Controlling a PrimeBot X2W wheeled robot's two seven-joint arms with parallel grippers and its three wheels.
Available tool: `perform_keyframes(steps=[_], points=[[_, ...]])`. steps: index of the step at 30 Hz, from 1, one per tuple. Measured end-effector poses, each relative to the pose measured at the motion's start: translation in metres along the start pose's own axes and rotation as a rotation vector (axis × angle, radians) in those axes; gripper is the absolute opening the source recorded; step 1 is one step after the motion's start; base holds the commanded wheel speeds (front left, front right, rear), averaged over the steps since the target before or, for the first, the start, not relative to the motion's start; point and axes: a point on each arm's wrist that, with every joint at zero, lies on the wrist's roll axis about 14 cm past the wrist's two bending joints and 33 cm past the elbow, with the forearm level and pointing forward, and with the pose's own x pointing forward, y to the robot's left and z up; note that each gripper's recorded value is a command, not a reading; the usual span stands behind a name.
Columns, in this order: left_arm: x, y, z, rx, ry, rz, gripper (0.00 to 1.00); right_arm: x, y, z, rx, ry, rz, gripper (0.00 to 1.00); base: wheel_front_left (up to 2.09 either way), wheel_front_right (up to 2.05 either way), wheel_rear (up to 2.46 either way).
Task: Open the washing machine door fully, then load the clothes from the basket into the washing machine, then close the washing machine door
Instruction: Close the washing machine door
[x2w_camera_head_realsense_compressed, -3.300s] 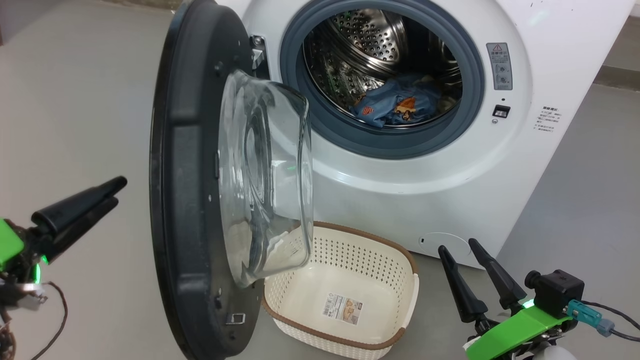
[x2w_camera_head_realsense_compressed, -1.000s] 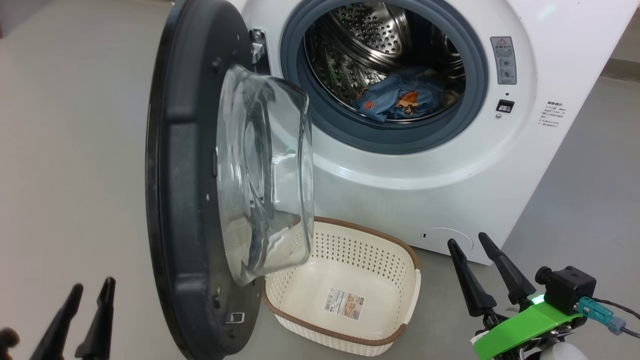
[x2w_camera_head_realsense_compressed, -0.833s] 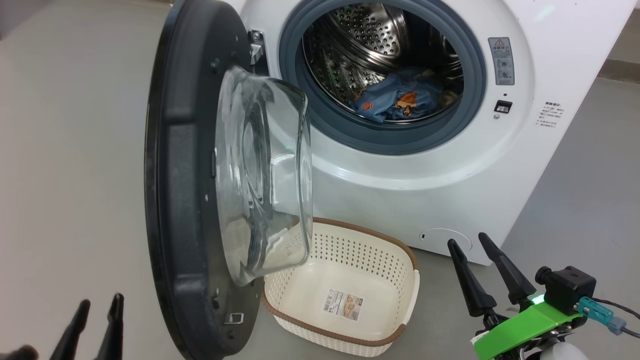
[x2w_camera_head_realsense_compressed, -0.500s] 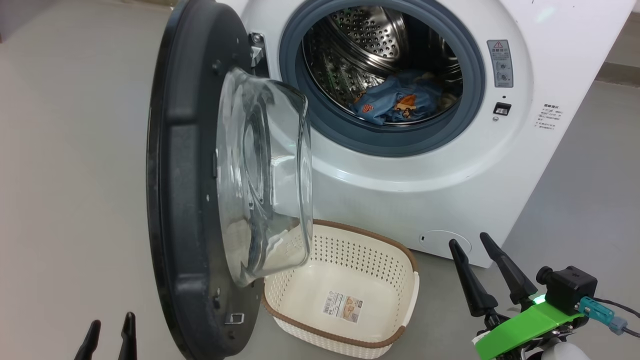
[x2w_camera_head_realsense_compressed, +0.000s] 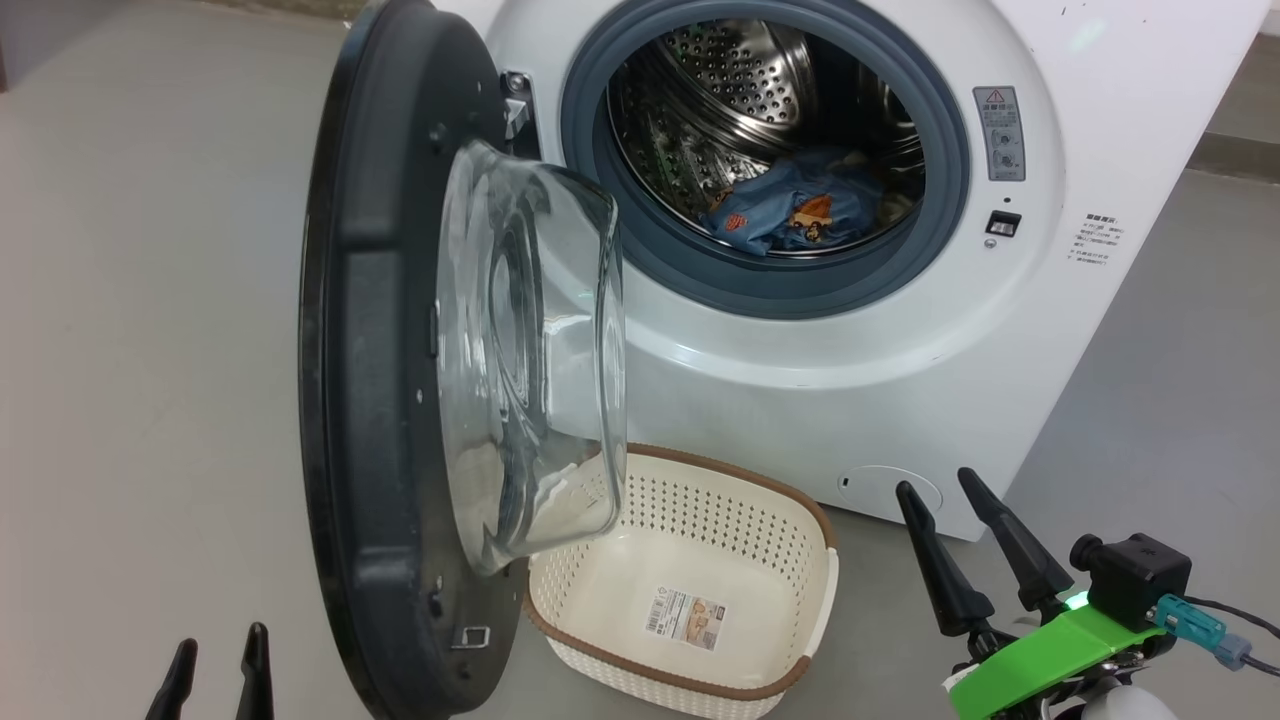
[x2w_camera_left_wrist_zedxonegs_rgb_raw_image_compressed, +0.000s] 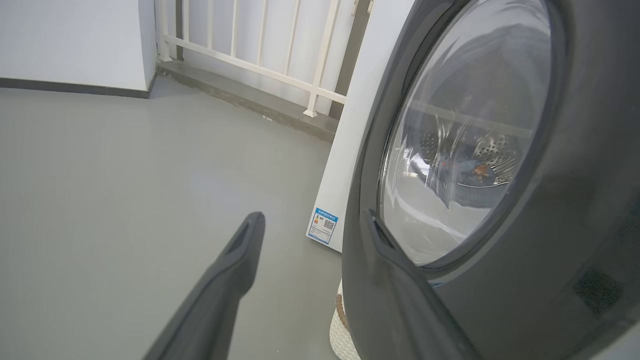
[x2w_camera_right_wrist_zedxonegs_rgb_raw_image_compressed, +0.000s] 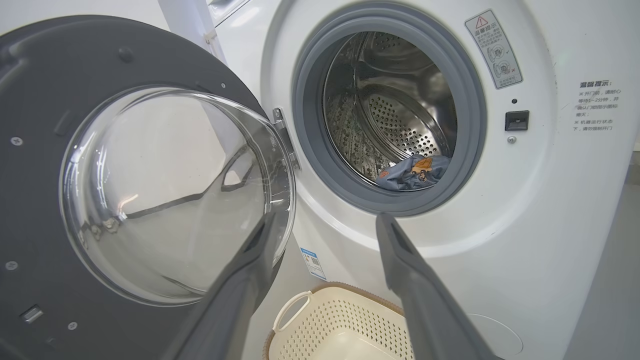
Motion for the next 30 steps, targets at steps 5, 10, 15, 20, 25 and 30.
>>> perform_keyframes(steps=[5, 10, 15, 20, 25, 30], points=[[0.0, -0.003, 0.002, 0.006, -0.009, -0.012, 1.0, -0.001, 0.002, -0.001, -0.005, 0.006, 0.008, 1.0, 0.0, 0.0, 0.0], [0.001, -0.003, 0.004, 0.01, -0.018, -0.011, 1.0, -0.002, 0.003, -0.002, -0.012, 0.01, 0.012, 1.0, 0.0, 0.0, 0.0], [0.001, -0.002, 0.006, 0.015, -0.025, -0.009, 1.0, -0.003, 0.004, -0.002, -0.026, 0.013, 0.015, 1.0, 0.0, 0.0, 0.0], [0.001, -0.003, 0.009, 0.025, -0.034, -0.016, 1.0, -0.003, 0.004, -0.003, -0.029, 0.015, 0.014, 1.0, 0.0, 0.0, 0.0], [0.001, -0.002, 0.01, 0.027, -0.038, -0.012, 1.0, -0.003, 0.004, -0.002, -0.029, 0.014, 0.016, 1.0, 0.0, 0.0, 0.0], [0.001, -0.001, 0.017, 0.041, -0.054, -0.019, 0.0, -0.002, 0.005, -0.003, -0.028, 0.016, 0.019, 1.0, 0.0, 0.0, 0.0]])
